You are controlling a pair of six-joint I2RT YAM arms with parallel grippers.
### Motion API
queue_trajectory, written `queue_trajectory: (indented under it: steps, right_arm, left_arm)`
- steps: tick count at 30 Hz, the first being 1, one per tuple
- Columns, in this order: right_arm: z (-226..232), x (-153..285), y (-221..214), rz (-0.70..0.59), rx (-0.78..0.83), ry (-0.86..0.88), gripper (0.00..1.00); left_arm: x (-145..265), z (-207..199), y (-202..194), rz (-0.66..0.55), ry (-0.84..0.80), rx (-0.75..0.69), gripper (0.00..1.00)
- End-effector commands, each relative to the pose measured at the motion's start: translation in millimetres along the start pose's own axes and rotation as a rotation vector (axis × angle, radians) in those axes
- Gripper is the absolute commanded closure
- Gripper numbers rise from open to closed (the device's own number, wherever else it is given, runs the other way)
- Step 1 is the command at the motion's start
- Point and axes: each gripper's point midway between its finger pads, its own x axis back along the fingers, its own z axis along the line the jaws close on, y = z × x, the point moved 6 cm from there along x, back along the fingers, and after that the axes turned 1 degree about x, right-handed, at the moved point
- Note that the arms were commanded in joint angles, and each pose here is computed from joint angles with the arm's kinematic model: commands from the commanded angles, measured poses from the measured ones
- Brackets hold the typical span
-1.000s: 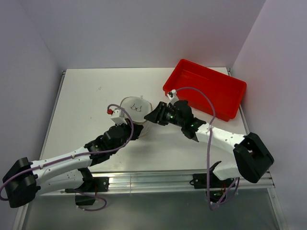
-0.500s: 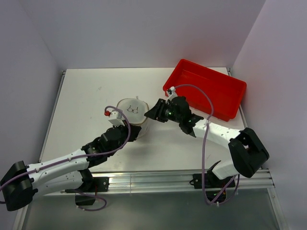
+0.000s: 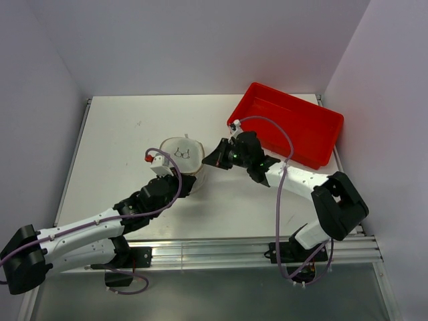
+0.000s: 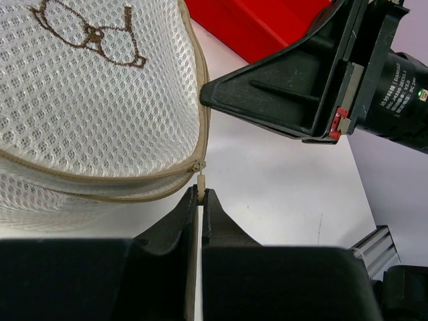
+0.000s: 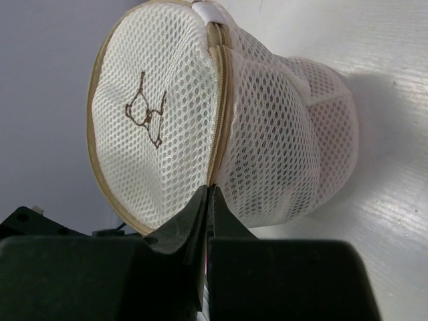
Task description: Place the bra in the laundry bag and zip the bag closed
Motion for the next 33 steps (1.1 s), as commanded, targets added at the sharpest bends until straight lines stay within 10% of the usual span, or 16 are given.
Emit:
queue_trajectory:
  steps: [1,25,30,33]
  right_arm:
    - [5,-5,32,-0.049,0.059,0.021,1.00]
    - [12,-62,134,-0.071,0.288,-0.139,1.00]
    - [26,-38,109,-0.062,0.279,-0.104,0.37]
    - [33,-15,88,-0.103,0.217,-0.058,0.26]
  left_arm:
    - [5,1,6,-0.027,0.009,-0.011,1.00]
    - [24,18,16,-0.024,0.113,-0.104,1.00]
    - [14,-5,28,-0.040,0.081,-0.068,1.00]
    - [7,-18,36,-0.079,0.057,-0.023,1.00]
